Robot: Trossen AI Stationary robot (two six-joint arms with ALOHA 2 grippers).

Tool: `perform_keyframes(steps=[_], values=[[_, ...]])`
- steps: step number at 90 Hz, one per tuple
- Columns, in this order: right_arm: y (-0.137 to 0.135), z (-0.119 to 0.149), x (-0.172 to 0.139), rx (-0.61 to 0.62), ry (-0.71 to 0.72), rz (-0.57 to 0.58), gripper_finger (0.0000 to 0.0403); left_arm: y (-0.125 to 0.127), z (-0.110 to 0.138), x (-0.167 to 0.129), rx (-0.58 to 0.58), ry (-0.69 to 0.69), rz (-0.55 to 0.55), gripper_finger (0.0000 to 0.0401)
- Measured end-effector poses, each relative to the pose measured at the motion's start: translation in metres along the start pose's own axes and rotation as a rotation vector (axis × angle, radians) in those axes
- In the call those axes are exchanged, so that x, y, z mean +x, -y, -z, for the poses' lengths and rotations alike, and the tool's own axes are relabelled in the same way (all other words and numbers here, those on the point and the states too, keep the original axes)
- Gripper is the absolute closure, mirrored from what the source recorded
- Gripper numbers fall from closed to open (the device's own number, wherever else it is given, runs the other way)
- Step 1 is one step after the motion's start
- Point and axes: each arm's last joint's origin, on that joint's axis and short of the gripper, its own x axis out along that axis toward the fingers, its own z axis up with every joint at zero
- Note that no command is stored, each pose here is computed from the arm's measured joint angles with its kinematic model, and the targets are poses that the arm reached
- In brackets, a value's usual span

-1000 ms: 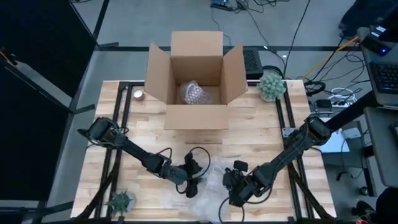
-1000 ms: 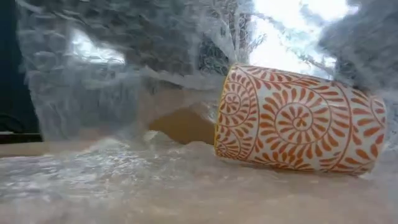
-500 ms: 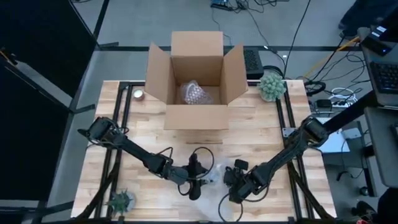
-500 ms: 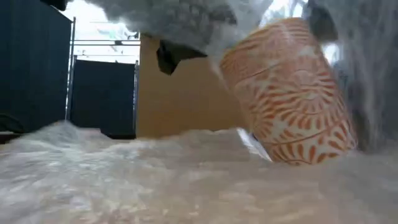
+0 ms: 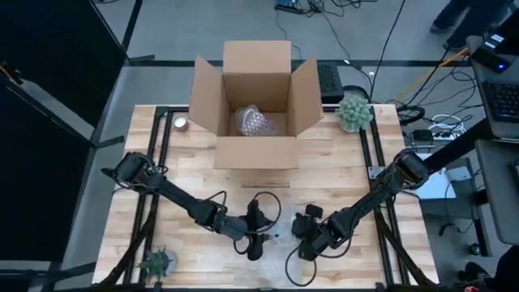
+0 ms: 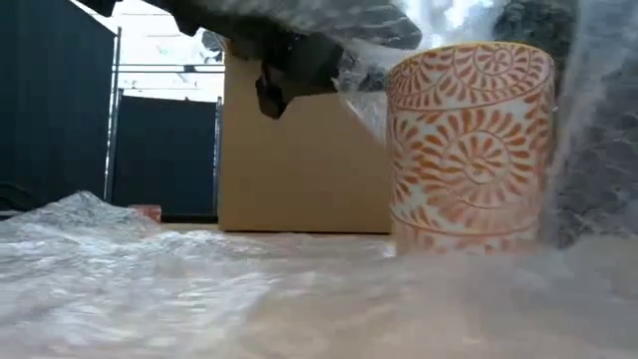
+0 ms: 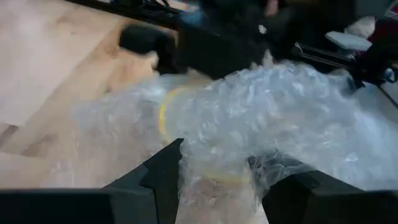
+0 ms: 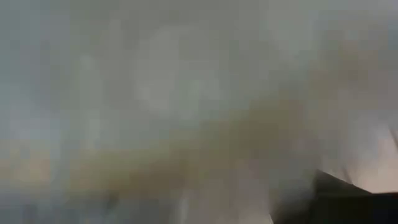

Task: Wrap mug
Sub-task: Wrap the yellow mug with the bubble wrap

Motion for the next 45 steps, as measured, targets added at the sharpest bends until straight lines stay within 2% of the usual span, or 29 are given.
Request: perform_keyframes(steps=[9,28,38,45], values=[[-0.002,-0.004,-0.030,-0.027,-0.037,-0.019,0.0232,0.000,0.000,0.000,0.000,0.002,-0.001,0.0237],[0.006,-0.018,-0.077,-0.063,0.041,-0.033,0.0232,0.000,0.000,0.000,0.004,0.000,-0.002,0.0237],[0.004,-0.030,-0.103,-0.084,0.172,-0.093,0.0232,0.000,0.000,0.000,0.003,0.001,-0.002,0.0237],[0.000,-0.036,-0.110,-0.102,0.258,-0.126,0.0232,-0.001,0.000,0.000,0.003,0.000,-0.003,0.0237]])
